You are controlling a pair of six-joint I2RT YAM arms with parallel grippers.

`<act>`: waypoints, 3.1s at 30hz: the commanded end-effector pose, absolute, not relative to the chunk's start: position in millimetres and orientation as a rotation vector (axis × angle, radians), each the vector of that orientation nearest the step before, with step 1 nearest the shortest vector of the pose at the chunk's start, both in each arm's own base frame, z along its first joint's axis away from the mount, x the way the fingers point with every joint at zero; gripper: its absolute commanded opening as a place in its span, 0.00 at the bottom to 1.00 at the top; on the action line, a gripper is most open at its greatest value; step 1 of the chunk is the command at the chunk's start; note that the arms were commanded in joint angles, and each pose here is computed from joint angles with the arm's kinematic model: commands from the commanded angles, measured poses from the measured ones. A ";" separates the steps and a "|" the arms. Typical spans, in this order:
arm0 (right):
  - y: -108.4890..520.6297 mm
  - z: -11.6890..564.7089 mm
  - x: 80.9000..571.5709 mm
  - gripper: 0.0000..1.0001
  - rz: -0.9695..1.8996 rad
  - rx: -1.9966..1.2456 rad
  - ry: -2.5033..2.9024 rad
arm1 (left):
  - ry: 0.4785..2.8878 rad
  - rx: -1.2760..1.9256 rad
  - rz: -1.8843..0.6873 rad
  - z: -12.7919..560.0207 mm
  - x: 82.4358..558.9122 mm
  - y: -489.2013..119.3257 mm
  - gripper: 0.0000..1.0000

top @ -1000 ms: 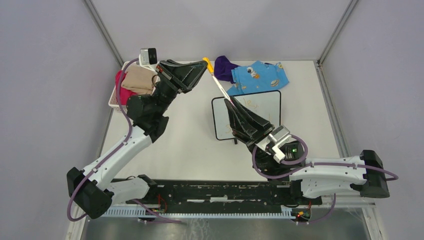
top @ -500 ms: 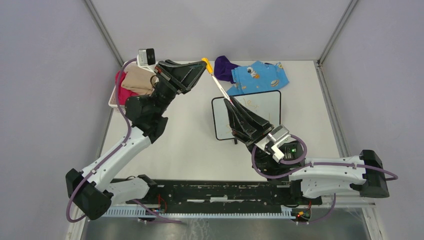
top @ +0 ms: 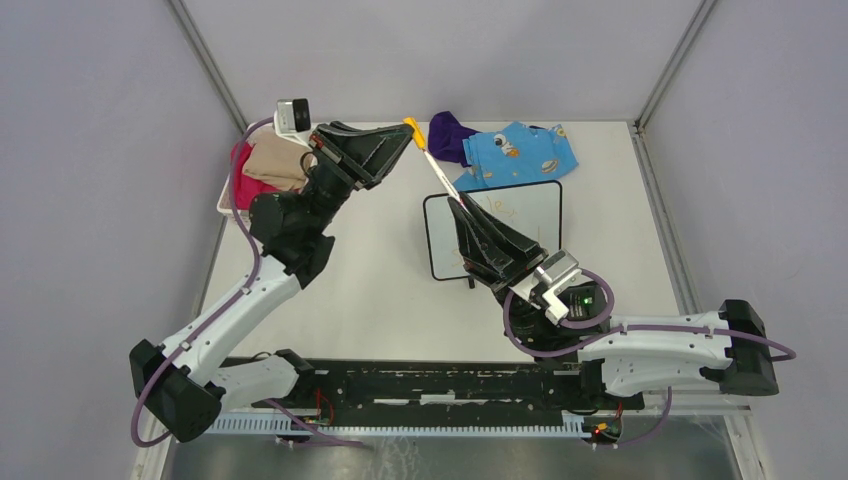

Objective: Write a sentence on the whiteboard
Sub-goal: Close the whiteboard marker at the center of the board.

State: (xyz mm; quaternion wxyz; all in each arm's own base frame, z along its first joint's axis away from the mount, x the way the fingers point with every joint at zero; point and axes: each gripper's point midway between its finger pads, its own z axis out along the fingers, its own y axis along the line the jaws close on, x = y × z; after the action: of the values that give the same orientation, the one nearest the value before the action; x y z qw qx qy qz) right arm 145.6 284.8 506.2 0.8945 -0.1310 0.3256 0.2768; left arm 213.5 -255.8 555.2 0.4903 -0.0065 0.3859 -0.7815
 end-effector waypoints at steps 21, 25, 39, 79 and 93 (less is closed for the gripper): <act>265.2 527.2 145.4 0.00 0.591 -0.176 0.653 | 0.892 0.020 -1.854 562.2 203.7 -249.1 0.02; 264.5 528.7 145.6 0.00 0.587 -0.172 0.650 | 0.892 0.024 -1.861 562.4 201.9 -248.9 0.02; 271.2 531.2 146.0 0.00 0.583 -0.177 0.648 | 0.897 0.038 -1.894 559.2 198.7 -251.7 0.02; 281.5 541.1 145.1 0.00 0.602 -0.134 0.605 | 0.876 0.075 -2.069 551.9 182.7 -270.1 0.02; 284.5 544.9 145.4 0.00 0.591 -0.141 0.602 | 0.894 0.139 -2.093 549.1 174.6 -282.0 0.02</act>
State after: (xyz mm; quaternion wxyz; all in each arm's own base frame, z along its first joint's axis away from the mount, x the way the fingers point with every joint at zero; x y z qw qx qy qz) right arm 150.4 290.0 522.4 0.9046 -0.0851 0.3151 0.2743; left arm 196.6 -270.9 549.1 0.4468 0.0075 0.3555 -0.8209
